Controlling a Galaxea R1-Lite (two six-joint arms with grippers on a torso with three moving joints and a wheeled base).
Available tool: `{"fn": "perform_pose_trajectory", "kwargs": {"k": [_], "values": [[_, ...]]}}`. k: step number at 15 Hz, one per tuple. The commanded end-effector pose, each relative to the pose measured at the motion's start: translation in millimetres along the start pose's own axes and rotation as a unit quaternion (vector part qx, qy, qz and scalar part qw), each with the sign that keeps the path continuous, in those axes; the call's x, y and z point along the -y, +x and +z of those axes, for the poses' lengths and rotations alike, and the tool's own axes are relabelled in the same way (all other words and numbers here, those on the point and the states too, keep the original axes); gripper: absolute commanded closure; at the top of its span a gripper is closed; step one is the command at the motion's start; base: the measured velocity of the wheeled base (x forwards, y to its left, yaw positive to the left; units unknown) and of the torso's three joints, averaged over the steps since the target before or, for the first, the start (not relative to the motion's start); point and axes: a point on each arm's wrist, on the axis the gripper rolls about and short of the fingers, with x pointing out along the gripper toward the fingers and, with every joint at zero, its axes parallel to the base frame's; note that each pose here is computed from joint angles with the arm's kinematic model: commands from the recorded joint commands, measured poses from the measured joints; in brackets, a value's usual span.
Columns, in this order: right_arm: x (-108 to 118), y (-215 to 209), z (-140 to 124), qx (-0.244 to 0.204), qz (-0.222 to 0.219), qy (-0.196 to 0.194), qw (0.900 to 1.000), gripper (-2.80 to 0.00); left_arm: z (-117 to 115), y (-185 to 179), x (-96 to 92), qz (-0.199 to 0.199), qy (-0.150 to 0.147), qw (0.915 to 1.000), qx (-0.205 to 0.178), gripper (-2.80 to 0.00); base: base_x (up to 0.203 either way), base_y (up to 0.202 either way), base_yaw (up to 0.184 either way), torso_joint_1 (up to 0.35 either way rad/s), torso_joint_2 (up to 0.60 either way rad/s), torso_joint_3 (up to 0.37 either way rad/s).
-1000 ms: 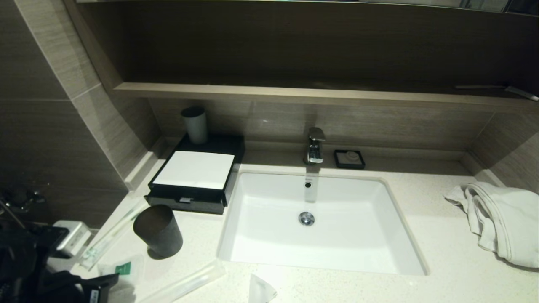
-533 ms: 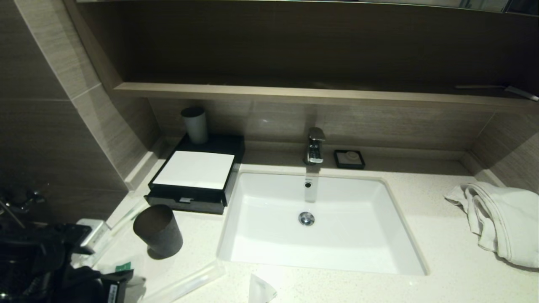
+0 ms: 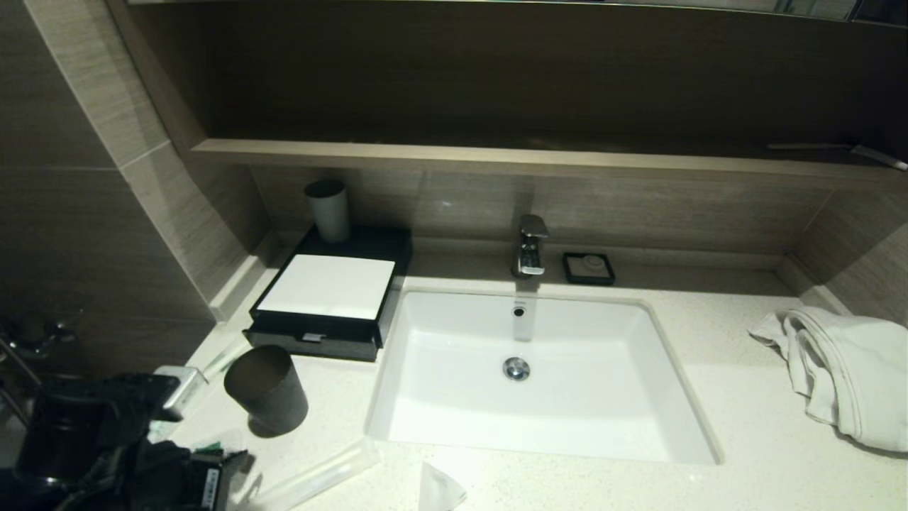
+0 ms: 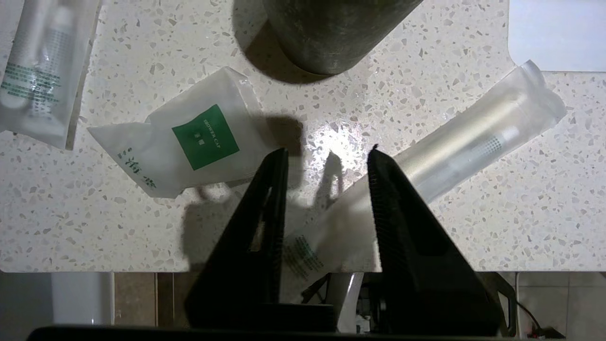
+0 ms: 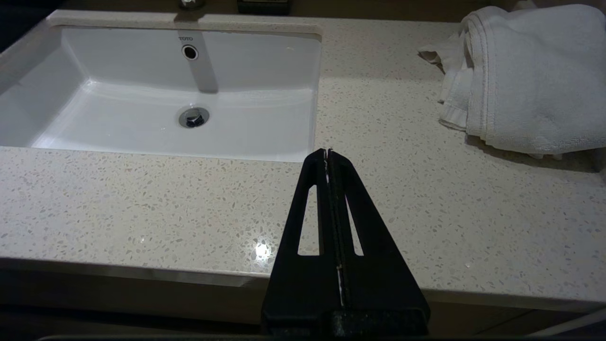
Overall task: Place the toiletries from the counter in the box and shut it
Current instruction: Pick up the cup
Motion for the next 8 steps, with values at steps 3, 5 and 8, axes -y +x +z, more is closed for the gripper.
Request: {"fn": "perform_pose_trajectory", "kwargs": {"k": [3,5,8], "values": [[0,0,0,0.0,0.0,0.0,1.0,0.0,-3,13,0.5,0.004,0.001,0.9997,-0.023,-2.8,0.0,0.0,0.0,0.0,0.0,0.0],[0,0,0,0.0,0.0,0.0,1.0,0.0,-2,18,0.9,0.005,0.0,0.9998,-0.02,-2.8,0.0,0.0,0.0,0.0,0.0,0.0],[0,0,0,0.0,0.0,0.0,1.0,0.0,1,31,1.3,0.023,0.0,0.9997,-0.009,-2.8,0.0,0.0,0.0,0.0,0.0,0.0]]}}
